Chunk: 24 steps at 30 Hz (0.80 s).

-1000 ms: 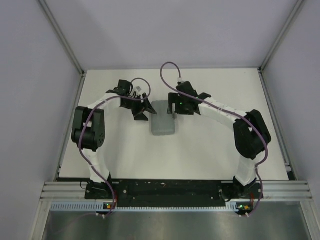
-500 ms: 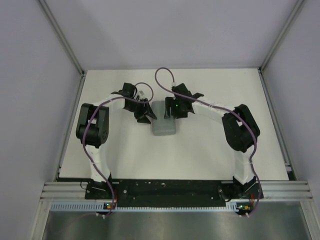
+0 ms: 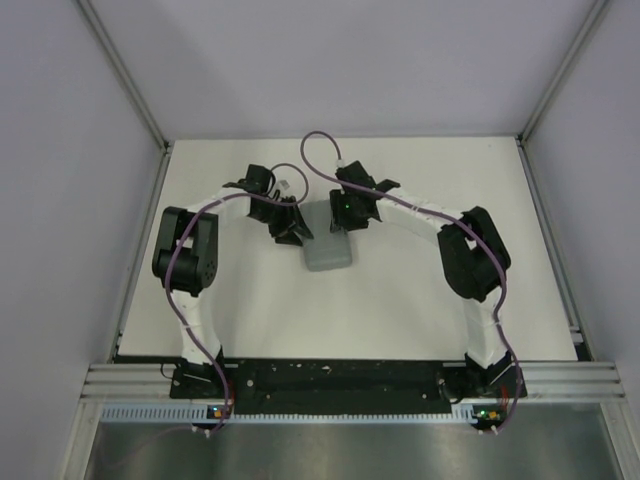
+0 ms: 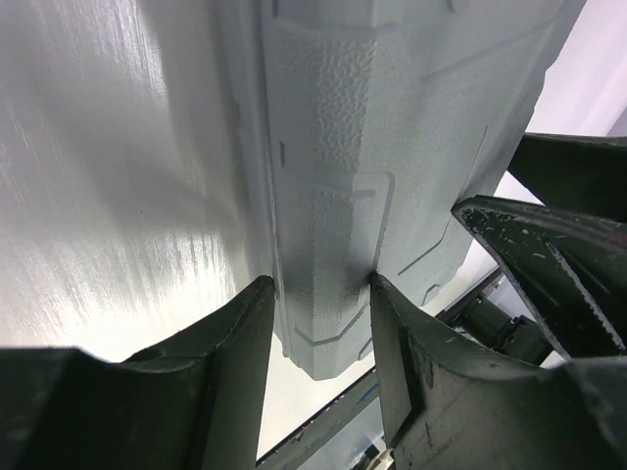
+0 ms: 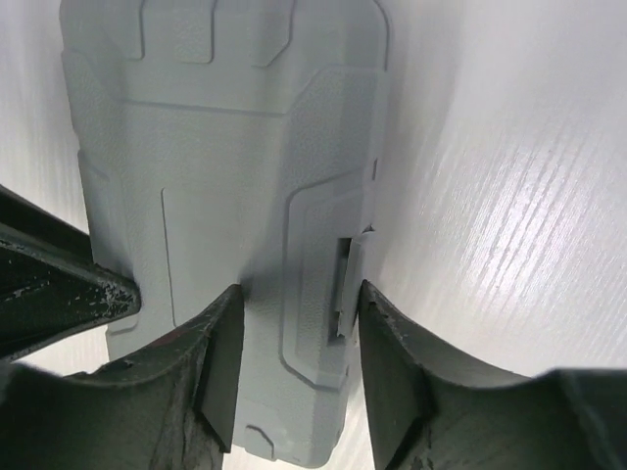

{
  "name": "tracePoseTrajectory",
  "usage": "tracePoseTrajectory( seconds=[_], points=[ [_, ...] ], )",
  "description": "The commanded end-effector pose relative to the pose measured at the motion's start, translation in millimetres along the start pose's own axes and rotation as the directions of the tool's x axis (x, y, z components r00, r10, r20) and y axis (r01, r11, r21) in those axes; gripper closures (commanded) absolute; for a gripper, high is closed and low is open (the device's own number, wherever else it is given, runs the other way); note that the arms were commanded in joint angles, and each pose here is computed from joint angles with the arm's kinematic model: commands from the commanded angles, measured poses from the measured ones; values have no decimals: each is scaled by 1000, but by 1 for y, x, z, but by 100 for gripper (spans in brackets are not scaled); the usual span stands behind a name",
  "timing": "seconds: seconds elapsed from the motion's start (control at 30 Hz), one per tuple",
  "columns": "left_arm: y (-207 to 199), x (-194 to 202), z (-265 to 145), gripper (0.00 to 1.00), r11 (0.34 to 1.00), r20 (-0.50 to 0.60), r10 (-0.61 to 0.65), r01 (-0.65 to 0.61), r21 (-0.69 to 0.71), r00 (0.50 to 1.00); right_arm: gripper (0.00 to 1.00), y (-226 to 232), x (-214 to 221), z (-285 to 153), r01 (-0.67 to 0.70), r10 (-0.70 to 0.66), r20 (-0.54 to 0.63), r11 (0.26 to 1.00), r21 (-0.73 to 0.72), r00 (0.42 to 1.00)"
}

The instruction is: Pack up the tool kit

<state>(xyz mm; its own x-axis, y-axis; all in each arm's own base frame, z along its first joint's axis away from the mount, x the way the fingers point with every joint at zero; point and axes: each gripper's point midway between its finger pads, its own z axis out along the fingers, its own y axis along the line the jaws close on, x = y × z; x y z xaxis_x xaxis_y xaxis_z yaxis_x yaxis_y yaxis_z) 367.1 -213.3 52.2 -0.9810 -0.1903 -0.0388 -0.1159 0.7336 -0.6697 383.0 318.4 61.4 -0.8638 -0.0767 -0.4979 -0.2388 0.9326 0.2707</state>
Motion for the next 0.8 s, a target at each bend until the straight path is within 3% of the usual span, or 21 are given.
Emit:
tracePoseTrajectory(
  seconds=[0.0, 0.2, 0.33, 0.5, 0.6, 0.77],
  points=[
    [20, 17, 23, 53, 998, -66, 6, -11, -63, 998, 62, -13, 57, 34, 84, -72, -161, 994, 73, 984],
    [15, 20, 28, 55, 999, -87, 5, -8, -37, 996, 77, -14, 74, 42, 89, -70, -207, 992, 87, 976],
    [13, 18, 27, 55, 999, -78, 3, -6, -39, 997, 78, -16, 75, 42, 80, -56, -206, 991, 110, 977],
    [-1, -6, 6, 49, 996, 12, 36, -35, -81, 999, 76, -11, 33, 21, 73, -58, -107, 987, 143, 993],
    [-12, -27, -12, 43, 993, 91, 53, -43, -108, 994, 71, -6, -4, -1, 44, -41, -29, 990, 133, 999],
    [-27, -49, -50, 35, 992, 196, 68, -45, -119, 978, 43, -10, -53, -52, -6, -10, 106, 988, 151, 994]
  ],
)
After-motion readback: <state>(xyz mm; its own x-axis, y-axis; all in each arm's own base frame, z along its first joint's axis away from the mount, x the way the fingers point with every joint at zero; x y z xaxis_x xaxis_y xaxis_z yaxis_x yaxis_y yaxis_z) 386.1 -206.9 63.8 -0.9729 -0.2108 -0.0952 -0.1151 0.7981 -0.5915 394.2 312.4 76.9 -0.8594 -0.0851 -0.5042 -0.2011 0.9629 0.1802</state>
